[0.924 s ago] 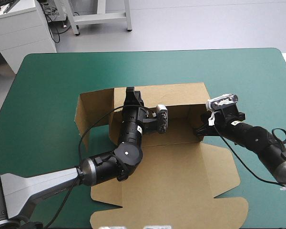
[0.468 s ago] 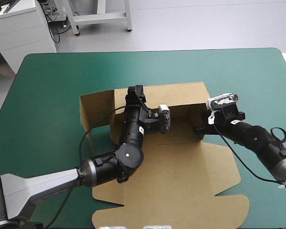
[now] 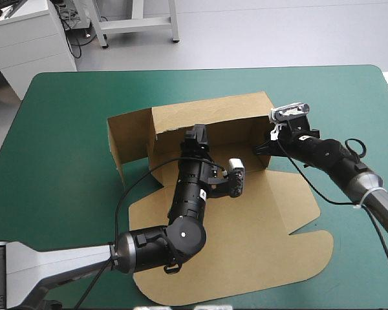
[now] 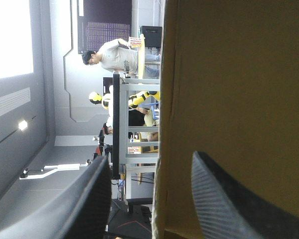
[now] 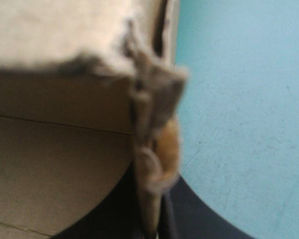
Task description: Fold the box
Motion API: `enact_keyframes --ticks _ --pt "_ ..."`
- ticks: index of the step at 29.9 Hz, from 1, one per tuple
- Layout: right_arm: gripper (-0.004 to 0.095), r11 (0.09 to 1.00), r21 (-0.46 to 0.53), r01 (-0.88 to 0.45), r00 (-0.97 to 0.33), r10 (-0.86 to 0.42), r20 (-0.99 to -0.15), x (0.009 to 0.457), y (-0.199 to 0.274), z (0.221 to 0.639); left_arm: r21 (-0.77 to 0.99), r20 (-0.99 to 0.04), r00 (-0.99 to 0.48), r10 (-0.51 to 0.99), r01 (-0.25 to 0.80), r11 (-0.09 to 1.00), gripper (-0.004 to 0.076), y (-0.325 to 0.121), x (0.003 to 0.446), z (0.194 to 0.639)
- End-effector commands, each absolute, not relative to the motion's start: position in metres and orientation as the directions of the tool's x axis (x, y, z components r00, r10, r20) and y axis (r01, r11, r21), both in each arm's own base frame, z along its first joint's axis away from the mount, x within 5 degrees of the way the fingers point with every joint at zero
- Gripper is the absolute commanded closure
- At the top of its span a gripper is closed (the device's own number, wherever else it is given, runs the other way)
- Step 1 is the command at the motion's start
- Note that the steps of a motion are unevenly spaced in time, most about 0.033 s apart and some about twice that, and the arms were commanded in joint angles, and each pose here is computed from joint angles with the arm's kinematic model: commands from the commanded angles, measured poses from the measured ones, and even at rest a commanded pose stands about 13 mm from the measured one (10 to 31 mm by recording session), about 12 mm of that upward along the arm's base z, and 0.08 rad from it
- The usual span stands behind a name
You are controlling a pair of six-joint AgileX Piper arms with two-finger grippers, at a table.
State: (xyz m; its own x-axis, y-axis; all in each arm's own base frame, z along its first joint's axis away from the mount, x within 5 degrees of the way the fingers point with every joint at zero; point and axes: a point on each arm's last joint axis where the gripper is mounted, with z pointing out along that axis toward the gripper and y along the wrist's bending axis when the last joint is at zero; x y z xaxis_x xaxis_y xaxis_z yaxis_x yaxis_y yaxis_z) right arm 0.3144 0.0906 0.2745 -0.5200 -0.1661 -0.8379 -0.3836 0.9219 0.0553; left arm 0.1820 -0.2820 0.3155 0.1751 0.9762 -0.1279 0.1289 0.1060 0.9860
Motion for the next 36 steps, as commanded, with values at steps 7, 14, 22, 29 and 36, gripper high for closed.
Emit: enact_keyframes --ticks 7,14,22,29,36 --pt "0.093 0.926 0.069 -0.37 -0.459 -0.117 -0.881 0.321 0.092 0.3 0.97 -0.066 0.205 0.977 0.243 0.014 0.0731 -0.285 0.161 0.329" --pt "0.093 0.905 0.094 -0.414 -0.497 -0.139 -0.857 0.317 0.096 0.297 0.811 -0.212 0.058 0.975 0.568 0.143 0.0731 -0.267 0.189 0.357" --pt "0.093 0.9 0.065 -0.432 -0.493 -0.175 -0.852 0.316 0.096 0.295 0.446 -0.6 -0.223 0.768 0.704 0.553 0.0731 -0.209 0.235 0.449" --pt "0.093 0.894 0.027 -0.447 -0.493 -0.221 -0.842 0.318 0.095 0.291 0.133 -0.833 -0.407 0.374 0.51 0.85 0.0731 -0.126 0.257 0.507" --pt "0.093 0.893 0.033 -0.449 -0.503 -0.222 -0.835 0.319 0.096 0.288 -0.122 -0.804 -0.592 0.061 0.264 0.957 0.0731 -0.039 0.279 0.489"
